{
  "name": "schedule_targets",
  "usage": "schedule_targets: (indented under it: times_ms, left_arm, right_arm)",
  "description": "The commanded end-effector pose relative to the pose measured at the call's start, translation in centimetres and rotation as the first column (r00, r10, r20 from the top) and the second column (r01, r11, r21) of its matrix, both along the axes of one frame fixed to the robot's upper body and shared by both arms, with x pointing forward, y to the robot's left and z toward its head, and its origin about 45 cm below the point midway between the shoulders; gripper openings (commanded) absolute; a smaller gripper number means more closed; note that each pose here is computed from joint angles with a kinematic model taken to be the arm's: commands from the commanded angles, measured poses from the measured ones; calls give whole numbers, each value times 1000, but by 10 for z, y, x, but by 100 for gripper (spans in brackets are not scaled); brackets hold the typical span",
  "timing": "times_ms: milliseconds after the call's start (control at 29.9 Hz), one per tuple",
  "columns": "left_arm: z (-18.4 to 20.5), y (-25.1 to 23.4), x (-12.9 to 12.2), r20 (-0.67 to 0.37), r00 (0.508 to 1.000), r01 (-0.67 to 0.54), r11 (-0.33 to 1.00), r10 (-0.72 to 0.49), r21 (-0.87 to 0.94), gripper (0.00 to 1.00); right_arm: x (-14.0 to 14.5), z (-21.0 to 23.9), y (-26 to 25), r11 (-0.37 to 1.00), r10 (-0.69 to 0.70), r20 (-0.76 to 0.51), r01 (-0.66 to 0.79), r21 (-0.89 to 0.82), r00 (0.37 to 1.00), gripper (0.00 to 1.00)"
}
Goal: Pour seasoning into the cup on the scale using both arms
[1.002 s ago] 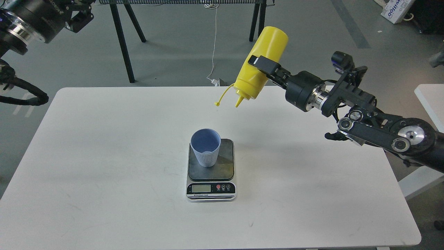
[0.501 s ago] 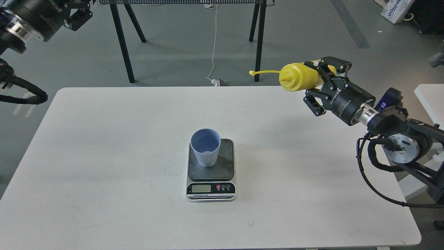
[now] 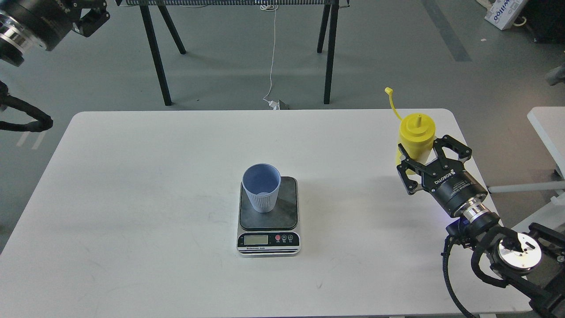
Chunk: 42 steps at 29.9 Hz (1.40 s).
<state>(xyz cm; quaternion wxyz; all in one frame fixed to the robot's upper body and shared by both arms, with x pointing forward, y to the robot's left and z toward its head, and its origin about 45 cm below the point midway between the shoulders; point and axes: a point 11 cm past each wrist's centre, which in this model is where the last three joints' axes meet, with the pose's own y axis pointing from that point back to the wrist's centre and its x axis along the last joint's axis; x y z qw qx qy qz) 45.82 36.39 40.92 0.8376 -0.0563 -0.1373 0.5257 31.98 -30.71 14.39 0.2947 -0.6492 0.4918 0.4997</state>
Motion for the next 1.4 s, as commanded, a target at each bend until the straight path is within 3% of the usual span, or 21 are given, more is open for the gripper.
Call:
schedule_targets:
  times_ms: [0,234,434,702,1002,1069,1370]
  left_arm:
    - [-1,0,0,-1,1000,1,1000,-1,0,99]
    - [-1,0,0,-3,1000,1,1000,-1,1,100]
    - [-1,0,0,-3,1000,2,1000,-2,1,99]
    - [-2,-1,0,-4,1000,4,1000,-4,2,99]
    - [0,-3,0,-1,1000,8,1000,-8,2,100]
    - [0,-3,0,0,1000,8,1000,-8,1,99]
    - [3,2,-2,4,1000,0,1000,0,5,99]
  right_arm:
    - [-9,-20,18,996,-22,-54,26,80,998,30]
    - [-14,-38,40,991,-23,-91,34,126,996,33]
    - [-25,-60,30,993,-52,-141,66,94,989,40]
    - [-39,-82,28,994,-64,-199,81,77,978,41]
    - [-50,-90,24,994,-68,-223,84,64,973,81]
    - [-51,-90,25,994,-63,-222,80,68,973,96]
    - [-72,-95,8,994,-87,-256,103,48,963,99]
